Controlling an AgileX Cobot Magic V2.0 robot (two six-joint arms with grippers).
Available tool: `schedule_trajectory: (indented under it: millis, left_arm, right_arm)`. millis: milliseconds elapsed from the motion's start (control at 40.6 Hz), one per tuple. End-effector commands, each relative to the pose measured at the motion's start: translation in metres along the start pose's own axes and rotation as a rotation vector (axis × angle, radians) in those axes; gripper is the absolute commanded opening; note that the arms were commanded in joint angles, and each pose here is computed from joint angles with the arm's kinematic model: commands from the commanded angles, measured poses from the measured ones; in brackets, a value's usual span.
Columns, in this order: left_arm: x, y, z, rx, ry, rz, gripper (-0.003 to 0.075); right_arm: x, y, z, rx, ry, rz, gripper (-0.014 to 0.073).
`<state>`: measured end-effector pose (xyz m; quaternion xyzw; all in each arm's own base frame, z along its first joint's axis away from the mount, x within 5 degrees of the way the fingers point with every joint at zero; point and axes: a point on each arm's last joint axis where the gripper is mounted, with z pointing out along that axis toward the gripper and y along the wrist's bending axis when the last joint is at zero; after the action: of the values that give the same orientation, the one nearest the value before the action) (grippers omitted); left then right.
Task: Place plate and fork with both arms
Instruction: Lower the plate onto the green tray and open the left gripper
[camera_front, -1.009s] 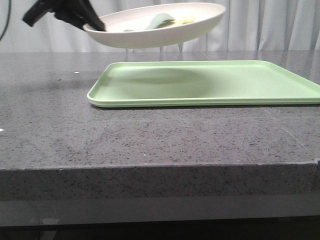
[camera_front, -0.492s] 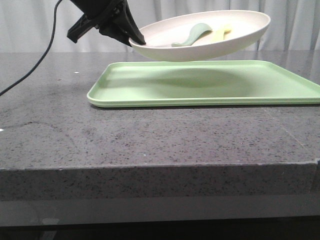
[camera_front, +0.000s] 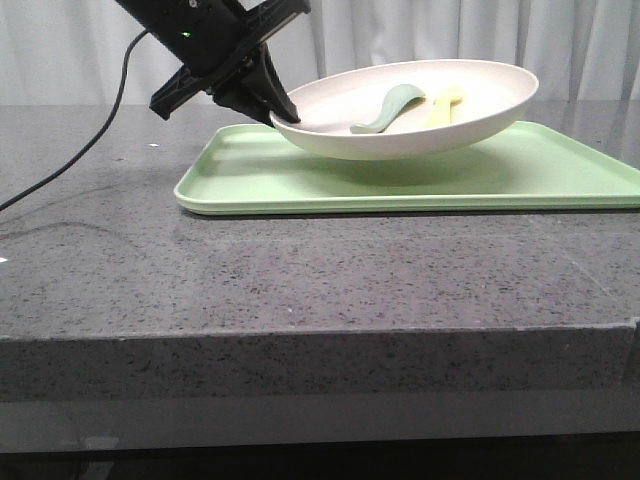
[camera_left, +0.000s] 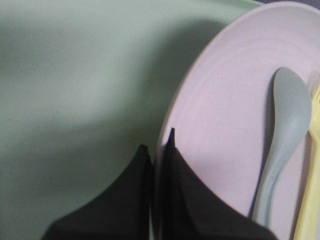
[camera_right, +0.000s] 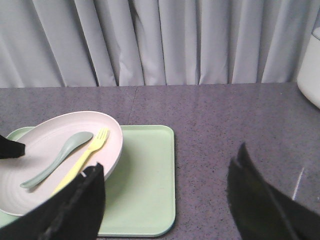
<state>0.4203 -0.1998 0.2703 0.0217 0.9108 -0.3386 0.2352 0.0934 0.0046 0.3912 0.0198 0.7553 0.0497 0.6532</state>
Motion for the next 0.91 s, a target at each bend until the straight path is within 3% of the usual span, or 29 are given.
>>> schedule_trajectory:
  millis: [0, 738, 886]
  left_arm:
    - [-0.0132, -0.0299, -0.0298, 0.074, -0.117, 0.006, -0.0018]
    - [-0.0088, -0.0292, -0.0272, 0.021, -0.092, 0.072, -0.0013]
    - [-0.0089, -0.0288, -0.0269, 0.019, -0.092, 0.073, 0.0066]
  right_arm:
    - [-0.0179, 0.0010, -0.0025, -0.001, -0.114, -0.020, 0.0531]
    - [-0.0179, 0.0010, -0.0025, -0.001, -0.114, -0.020, 0.0531]
    - [-0.0179, 0.0010, -0.0025, -0.001, -0.114, -0.020, 0.0531]
